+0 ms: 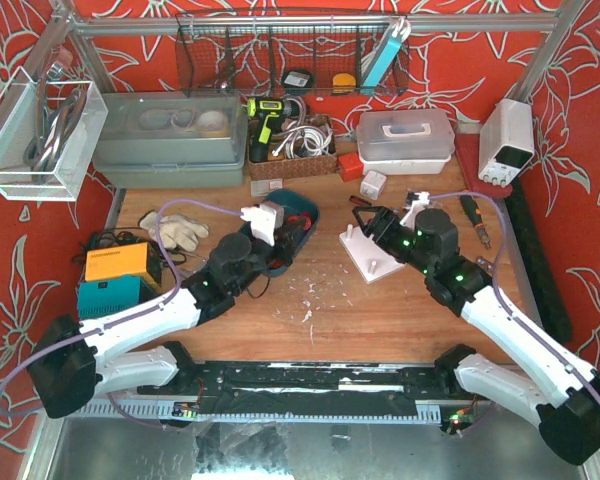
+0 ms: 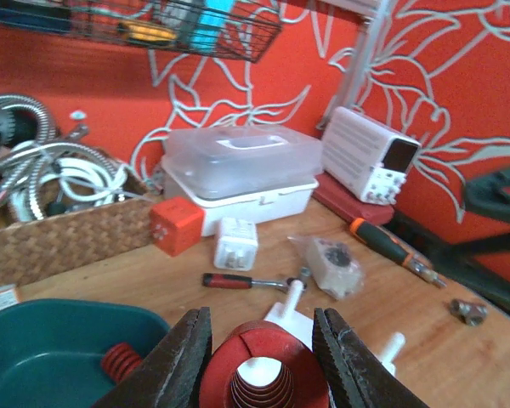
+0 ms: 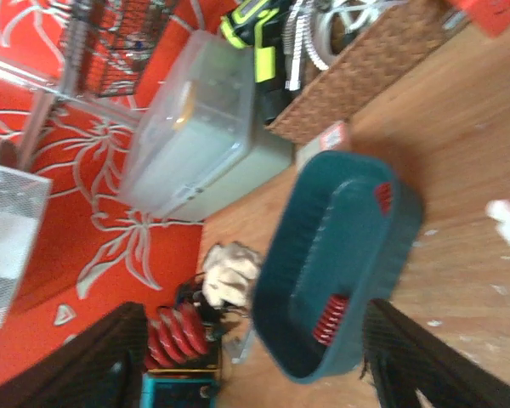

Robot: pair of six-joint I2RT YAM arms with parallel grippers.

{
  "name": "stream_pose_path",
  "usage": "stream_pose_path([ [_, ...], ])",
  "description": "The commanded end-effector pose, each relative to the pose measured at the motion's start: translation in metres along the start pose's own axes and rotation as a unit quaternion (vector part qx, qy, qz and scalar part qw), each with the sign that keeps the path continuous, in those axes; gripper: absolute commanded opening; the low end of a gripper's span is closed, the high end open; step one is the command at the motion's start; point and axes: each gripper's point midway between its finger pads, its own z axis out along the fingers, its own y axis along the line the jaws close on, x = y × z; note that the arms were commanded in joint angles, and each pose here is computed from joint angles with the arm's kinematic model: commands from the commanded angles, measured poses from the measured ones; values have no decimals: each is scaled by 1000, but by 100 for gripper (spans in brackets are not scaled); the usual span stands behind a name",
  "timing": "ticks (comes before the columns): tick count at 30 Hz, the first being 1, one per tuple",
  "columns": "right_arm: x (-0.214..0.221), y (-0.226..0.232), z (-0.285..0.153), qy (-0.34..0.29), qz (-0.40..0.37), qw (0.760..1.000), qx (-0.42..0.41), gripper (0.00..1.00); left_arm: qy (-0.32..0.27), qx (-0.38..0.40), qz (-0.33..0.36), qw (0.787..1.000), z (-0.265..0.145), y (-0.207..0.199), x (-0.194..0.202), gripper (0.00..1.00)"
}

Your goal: Install the large spring

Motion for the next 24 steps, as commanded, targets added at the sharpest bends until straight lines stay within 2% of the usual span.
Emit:
stream_pose_path([
  [1,10,48,10,21,125,986,-107,67,-100,40,53,993,-13,-25,-29,0],
  [4,23,59,18,32,164,979,-119,65,-117,53,63,990,-16,-32,-28,0],
  [9,45,66,29,46,218,967,-123,70,-136,60,66,987,-14,-39,-35,0],
  [14,56,68,41,47,264,954,-132,71,-160,74,58,983,-19,-47,-48,0],
  [24,55,107,43,41,296,934,-195,70,-173,92,51,979,-24,-54,-48,0],
])
